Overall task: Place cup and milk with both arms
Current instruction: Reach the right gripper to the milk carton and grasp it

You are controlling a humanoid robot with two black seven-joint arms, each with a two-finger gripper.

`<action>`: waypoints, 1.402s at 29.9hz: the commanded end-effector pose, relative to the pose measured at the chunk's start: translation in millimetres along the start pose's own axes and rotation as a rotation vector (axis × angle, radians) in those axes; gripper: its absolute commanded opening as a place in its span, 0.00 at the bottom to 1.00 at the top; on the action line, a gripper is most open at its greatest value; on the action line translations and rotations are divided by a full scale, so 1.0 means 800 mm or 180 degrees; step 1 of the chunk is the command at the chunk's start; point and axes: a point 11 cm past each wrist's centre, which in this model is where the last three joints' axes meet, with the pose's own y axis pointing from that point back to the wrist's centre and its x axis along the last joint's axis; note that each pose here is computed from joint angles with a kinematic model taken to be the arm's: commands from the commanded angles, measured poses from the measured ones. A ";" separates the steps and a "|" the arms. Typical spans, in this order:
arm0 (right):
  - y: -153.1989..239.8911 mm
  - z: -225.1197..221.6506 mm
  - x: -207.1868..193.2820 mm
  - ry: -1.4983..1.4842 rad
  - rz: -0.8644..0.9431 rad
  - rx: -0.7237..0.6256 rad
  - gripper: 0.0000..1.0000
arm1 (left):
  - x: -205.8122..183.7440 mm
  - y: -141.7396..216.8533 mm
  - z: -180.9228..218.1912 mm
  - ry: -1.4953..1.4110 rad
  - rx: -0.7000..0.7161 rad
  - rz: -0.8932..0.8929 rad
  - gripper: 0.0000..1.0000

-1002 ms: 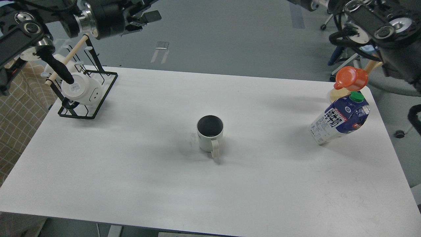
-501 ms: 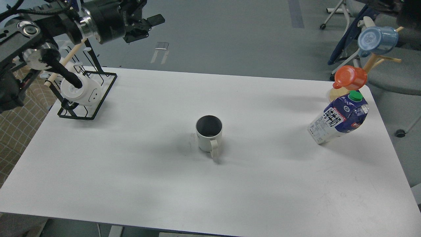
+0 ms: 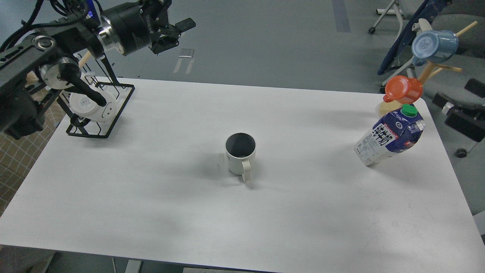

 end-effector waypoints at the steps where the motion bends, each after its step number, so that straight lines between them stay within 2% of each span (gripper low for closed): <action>1: 0.010 0.010 -0.036 -0.0067 -0.0202 -0.0100 1.00 | -0.001 0.002 -0.006 0.0031 0.0013 0.0003 0.98; 6: 0.005 0.013 -0.051 -0.0091 -0.0251 -0.0118 1.00 | -0.001 0.002 -0.005 0.0031 0.0014 0.0001 0.98; 25: -0.079 -0.016 -0.110 -0.0202 -0.0292 0.0125 1.00 | -0.003 0.003 -0.005 0.0030 0.0010 -0.0040 0.98; 33: -0.091 -0.021 -0.113 -0.0209 -0.0266 0.0157 0.89 | -0.004 0.006 -0.007 0.0025 0.0031 -0.0046 0.98; 35: -0.093 -0.020 -0.108 -0.0206 -0.0223 0.0149 0.83 | -0.005 0.008 -0.013 0.0046 0.0056 -0.0043 0.98; 42: -0.091 -0.018 -0.105 -0.0205 -0.0204 0.0142 0.83 | -0.006 0.007 -0.013 0.0051 0.0051 -0.0053 0.98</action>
